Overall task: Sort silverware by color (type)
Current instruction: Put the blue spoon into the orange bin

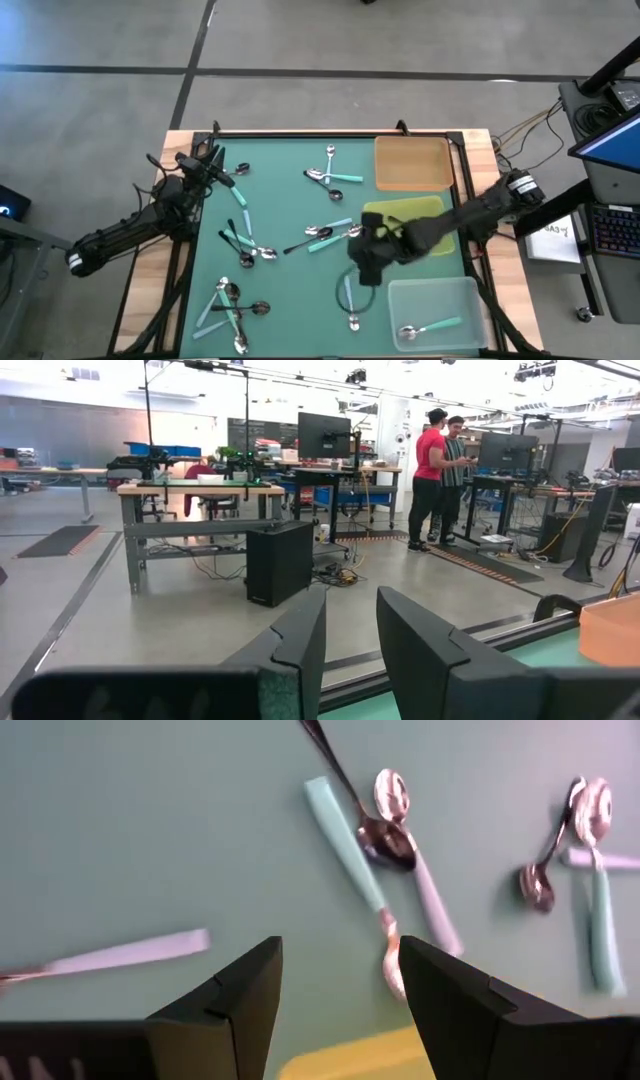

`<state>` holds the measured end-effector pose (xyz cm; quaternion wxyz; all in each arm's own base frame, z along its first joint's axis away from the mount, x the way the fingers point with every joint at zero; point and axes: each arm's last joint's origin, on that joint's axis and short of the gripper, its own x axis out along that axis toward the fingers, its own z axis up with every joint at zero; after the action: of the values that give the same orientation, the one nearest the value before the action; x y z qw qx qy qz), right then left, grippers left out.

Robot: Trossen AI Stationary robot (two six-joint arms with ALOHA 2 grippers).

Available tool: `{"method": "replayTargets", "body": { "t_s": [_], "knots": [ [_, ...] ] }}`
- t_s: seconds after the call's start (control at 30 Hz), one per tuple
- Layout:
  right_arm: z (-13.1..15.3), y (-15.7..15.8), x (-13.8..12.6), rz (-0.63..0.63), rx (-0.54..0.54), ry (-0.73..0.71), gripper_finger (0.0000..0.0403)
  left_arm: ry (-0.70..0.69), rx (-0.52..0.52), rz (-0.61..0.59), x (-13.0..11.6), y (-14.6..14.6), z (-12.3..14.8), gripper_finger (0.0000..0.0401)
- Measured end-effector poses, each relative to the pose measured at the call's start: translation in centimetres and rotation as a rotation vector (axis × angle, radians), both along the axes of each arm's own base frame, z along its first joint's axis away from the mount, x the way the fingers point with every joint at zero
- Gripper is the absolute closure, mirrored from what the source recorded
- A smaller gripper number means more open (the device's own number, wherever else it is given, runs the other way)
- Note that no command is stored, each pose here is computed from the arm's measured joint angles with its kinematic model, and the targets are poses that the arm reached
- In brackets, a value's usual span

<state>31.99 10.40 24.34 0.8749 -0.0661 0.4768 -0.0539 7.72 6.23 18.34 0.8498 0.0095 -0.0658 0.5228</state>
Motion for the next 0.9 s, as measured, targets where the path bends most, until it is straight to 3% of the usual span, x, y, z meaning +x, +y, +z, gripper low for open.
{"method": "replayTargets", "body": {
  "t_s": [0.4, 0.73, 0.9],
  "knots": [
    [-4.4, -7.4, 4.0, -0.036, -0.072, 0.160, 0.0209, 0.000, 0.000, 0.000, 0.0, 0.0, 0.0, 0.0324],
    [-8.2, -10.5, 5.1, -0.030, -0.038, 0.278, 0.0209, -0.001, 0.000, 0.001, 0.0, 0.0, 0.0, 0.0324],
    [-8.9, -11.6, 5.8, -0.004, -0.012, 0.265, 0.0209, -0.001, 0.000, 0.001, 0.0, 0.0, 0.0, 0.0324]
  ]
}}
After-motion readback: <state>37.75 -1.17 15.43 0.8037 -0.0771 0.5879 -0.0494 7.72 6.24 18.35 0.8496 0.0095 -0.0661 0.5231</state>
